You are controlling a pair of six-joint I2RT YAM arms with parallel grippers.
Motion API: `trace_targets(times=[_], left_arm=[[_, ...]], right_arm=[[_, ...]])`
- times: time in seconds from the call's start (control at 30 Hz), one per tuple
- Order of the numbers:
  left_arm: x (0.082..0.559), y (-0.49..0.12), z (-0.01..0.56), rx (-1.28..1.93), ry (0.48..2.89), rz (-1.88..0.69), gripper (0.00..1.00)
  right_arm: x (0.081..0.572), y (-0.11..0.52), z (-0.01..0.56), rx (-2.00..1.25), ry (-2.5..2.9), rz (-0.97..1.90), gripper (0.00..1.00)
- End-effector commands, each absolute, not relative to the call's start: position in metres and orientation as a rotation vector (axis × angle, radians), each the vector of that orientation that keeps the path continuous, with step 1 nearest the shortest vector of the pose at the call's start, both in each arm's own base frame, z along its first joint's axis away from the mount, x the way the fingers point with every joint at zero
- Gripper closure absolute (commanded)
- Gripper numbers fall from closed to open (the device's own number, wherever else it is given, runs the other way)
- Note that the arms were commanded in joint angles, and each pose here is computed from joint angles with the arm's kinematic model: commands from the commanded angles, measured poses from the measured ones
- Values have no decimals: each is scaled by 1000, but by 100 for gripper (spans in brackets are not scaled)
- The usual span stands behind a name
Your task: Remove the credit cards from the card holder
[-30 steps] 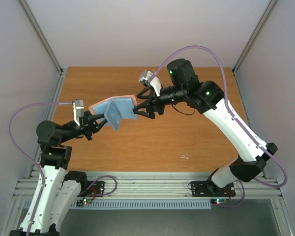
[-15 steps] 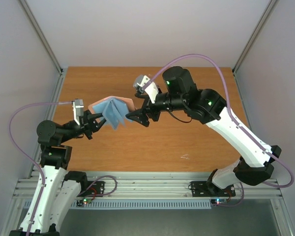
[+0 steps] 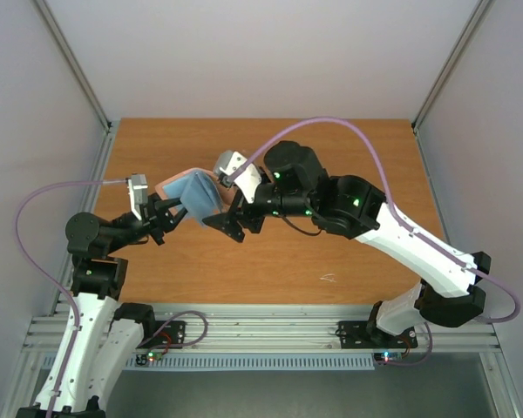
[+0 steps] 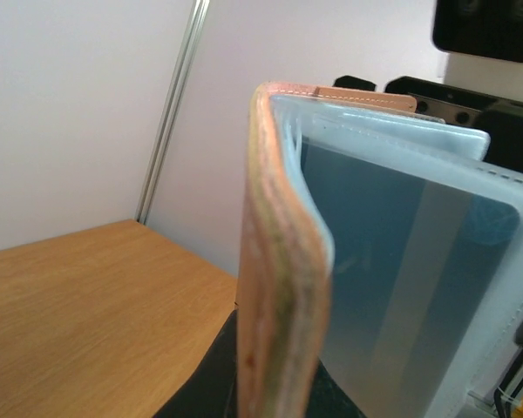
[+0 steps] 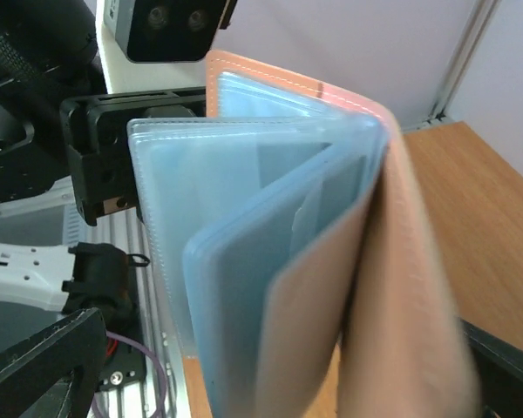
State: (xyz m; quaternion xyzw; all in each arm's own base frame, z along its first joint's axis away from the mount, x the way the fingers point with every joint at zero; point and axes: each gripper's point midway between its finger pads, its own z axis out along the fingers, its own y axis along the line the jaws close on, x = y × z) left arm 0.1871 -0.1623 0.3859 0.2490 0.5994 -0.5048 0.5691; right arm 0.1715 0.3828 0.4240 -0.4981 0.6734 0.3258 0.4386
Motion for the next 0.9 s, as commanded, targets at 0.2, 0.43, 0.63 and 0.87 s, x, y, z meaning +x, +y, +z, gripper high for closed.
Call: trace_targets(times=[0.2,0.43,0.63,0.87], left_arm=[[185,-159,403,600,1346,-1131,100],[185,-159,402,598,1348,-1132,100],[187,-159,400,592,1355,-1133,100],[187,-159,399,592,1358,-1134,100]], right_arm=[[204,401,421,-1081,1703,579,2],[200,413,411,-1121,1732,618,1],[178,426,408,-1240,1690,747,2],[202,419,407,-1146,1720,609,2]])
